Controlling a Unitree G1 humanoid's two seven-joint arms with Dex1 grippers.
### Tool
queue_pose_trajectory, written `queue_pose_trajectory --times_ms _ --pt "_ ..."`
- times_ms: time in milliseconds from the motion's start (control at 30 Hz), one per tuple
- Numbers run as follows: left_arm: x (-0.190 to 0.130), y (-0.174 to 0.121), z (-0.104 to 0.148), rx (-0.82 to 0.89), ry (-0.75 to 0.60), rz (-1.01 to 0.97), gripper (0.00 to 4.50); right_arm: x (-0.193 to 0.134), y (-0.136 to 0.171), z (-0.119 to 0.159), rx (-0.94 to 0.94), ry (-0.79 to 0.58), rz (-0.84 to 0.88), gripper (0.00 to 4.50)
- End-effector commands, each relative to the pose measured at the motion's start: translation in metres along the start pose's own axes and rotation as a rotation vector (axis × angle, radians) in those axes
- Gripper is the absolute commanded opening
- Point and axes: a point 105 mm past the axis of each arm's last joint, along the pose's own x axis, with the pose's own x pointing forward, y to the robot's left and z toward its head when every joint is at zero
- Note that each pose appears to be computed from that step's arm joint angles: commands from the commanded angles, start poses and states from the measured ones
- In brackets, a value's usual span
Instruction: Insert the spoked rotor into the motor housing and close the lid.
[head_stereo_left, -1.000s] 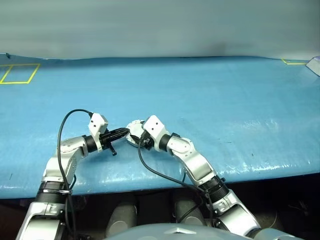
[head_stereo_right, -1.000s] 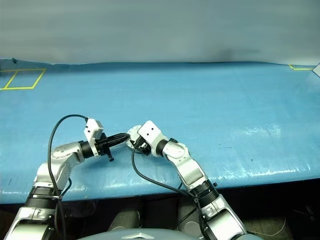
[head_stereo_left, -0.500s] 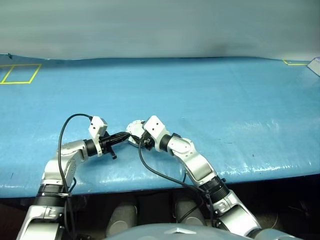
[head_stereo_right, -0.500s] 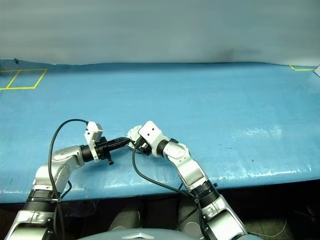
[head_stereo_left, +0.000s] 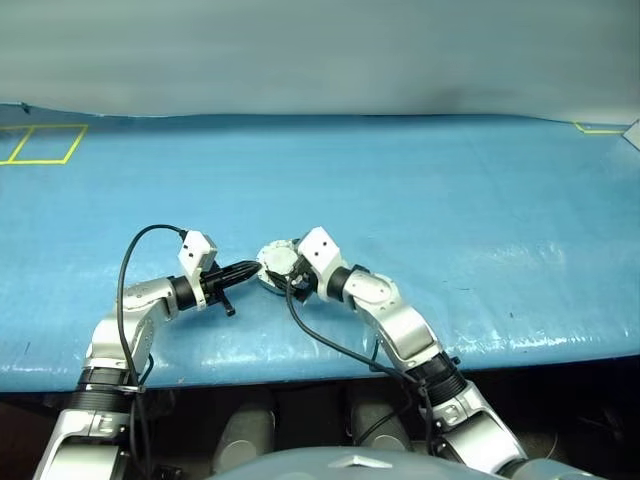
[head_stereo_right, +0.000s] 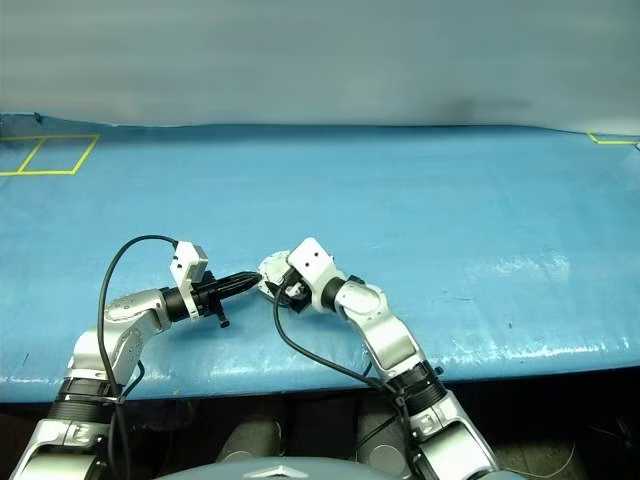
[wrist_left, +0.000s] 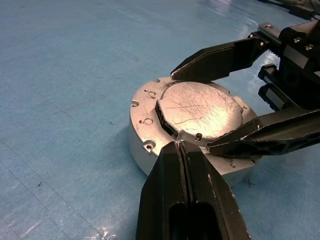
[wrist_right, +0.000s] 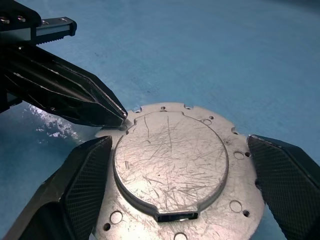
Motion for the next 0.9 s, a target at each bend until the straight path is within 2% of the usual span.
queue_pose_trajectory --times_ms 33,267,467,600,900 --pt "0.0 0.0 -0.009 -0.012 0.043 0.008 0.0 -0.009 0.001 0.024 0.07 -0.124 0.016 4.46" --pt "0.0 -0.001 -0.011 -0.015 0.04 0.008 0.0 -0.029 -0.015 0.043 0.337 -0.266 0.005 4.46" --pt "0.0 -0.003 -0.014 -0.022 0.035 0.008 0.0 -0.034 -0.029 0.007 0.554 -0.137 -0.062 4.46" --pt "0.0 -0.003 -0.014 -0.017 0.032 0.012 0.0 -0.039 -0.031 -0.011 0.716 -0.099 -0.094 4.46" --pt "-0.002 -0.002 -0.012 -0.008 0.031 0.021 0.0 -0.039 -0.025 -0.018 0.926 -0.095 -0.067 4.46"
